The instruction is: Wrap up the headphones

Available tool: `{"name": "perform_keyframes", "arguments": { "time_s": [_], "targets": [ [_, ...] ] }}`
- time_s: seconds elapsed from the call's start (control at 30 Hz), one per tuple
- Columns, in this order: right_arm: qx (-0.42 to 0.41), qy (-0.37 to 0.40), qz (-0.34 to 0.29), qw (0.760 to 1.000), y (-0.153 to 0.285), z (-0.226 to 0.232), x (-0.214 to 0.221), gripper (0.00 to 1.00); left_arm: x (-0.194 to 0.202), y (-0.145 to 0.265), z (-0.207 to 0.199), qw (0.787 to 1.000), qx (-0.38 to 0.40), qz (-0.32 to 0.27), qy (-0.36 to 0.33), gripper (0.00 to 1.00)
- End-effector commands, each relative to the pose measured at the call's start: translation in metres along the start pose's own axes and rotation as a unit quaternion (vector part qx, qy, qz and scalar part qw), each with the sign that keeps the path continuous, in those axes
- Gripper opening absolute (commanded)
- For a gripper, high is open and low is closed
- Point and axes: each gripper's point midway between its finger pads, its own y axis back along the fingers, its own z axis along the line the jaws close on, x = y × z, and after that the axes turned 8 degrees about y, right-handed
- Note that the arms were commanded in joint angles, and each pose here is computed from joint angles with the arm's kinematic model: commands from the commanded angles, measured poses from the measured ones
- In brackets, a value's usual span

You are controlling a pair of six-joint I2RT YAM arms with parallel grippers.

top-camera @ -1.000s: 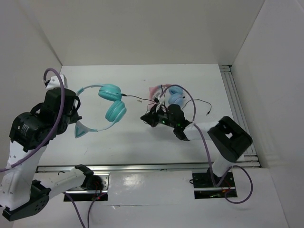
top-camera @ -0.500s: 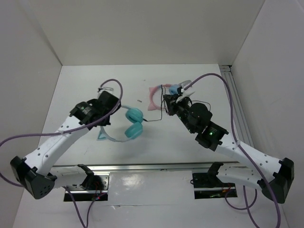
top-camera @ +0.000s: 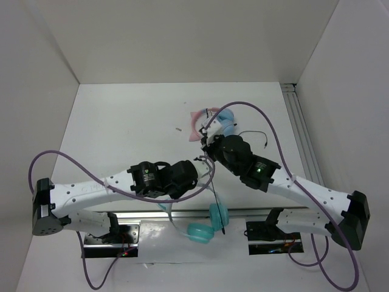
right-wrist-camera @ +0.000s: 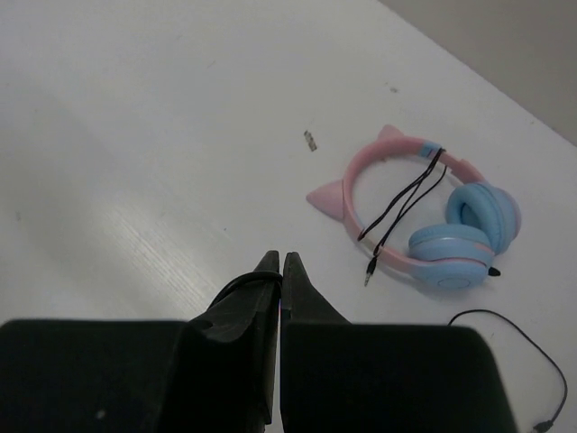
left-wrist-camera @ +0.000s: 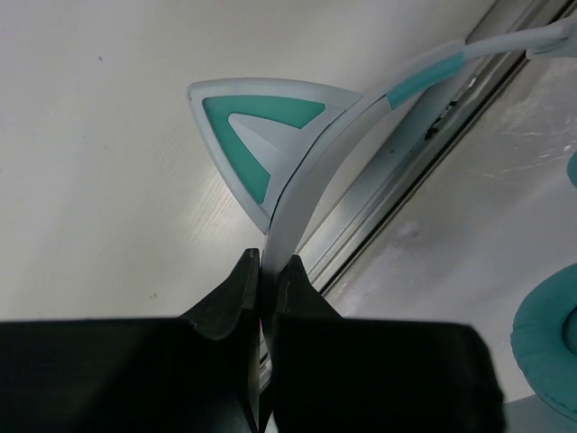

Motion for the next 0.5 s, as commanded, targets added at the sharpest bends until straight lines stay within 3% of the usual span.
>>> {"name": "perform_keyframes", "arguments": {
  "time_s": [0.0, 0.13, 0.27, 0.47],
  "targets": [
    [-0.004, 0.013, 0.009, 1.0, -0.011, 0.0, -0.002, 0.0, -0.019, 0.013, -0.03, 0.996, 0.072, -0.039, -0.031, 0.0],
    [-0.009, 0.003, 0.019, 1.0, -0.018, -0.007, 0.012, 0.0, -0.024, 0.035, -0.031, 0.992, 0.1, -0.073, -0.033, 0.0],
    [-0.063, -0.004, 0.025, 0.998, -0.026, 0.008, 0.021, 0.0, -0.041, 0.068, -0.036, 0.979, 0.14, -0.144, -0.028, 0.0],
    [-0.119, -0.018, 0.021, 0.993, -0.031, 0.029, 0.031, 0.0, -0.068, 0.121, -0.013, 0.957, 0.13, -0.257, 0.012, 0.0]
  ]
}}
